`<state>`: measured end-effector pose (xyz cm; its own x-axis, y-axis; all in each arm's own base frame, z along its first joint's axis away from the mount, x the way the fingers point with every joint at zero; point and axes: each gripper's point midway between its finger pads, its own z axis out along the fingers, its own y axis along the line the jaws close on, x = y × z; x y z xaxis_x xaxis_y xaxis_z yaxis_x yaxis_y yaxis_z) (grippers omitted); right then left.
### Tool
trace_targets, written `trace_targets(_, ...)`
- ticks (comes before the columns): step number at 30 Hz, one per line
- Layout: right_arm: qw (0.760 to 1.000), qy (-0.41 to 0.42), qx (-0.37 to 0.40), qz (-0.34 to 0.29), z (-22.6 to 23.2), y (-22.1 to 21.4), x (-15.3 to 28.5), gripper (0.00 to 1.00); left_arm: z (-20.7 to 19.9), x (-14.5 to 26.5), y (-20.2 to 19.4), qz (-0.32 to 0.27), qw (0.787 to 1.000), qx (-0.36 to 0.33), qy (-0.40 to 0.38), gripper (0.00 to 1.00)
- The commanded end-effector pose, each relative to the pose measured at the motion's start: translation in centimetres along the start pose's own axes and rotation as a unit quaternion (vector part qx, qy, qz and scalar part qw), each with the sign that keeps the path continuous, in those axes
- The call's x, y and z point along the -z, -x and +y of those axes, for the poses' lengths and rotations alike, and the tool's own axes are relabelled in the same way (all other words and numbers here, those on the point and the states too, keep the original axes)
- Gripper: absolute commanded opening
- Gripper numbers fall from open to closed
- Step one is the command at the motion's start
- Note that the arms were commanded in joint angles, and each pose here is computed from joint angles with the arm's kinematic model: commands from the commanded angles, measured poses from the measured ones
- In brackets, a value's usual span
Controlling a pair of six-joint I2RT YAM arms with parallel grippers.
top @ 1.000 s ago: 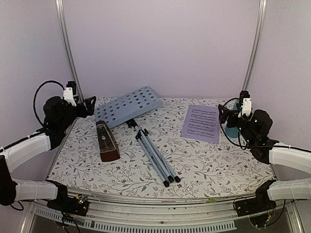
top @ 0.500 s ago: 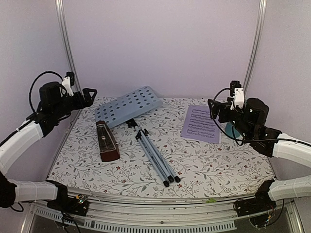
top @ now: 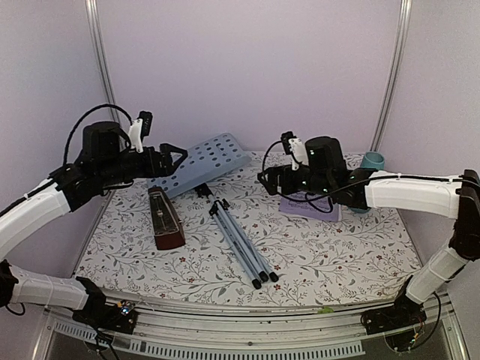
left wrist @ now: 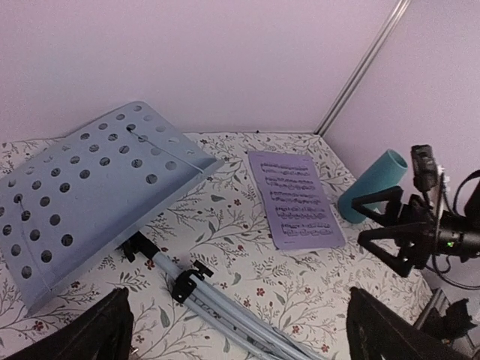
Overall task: Set up the instrument practice props
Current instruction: Pick up the music stand from the center of the board.
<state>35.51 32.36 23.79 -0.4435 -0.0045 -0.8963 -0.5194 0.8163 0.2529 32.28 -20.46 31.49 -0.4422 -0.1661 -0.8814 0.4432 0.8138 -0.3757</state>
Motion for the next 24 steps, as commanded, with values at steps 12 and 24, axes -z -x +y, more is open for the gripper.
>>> trace_targets(12, 0.965, 0.081, 0.056, 0.241, 8.6, -14.1, -8.2, 0.99, -2.9, 0.9, -1.5, -0.007, 0.998, 0.055, -0.016, 0.99)
trace_targets(24, 0.941, 0.029, 0.100, 0.322, 7.7, -19.0, -11.9, 0.96, -2.8, 0.5, -0.1, -0.017, 0.999, 0.048, -0.014, 0.99)
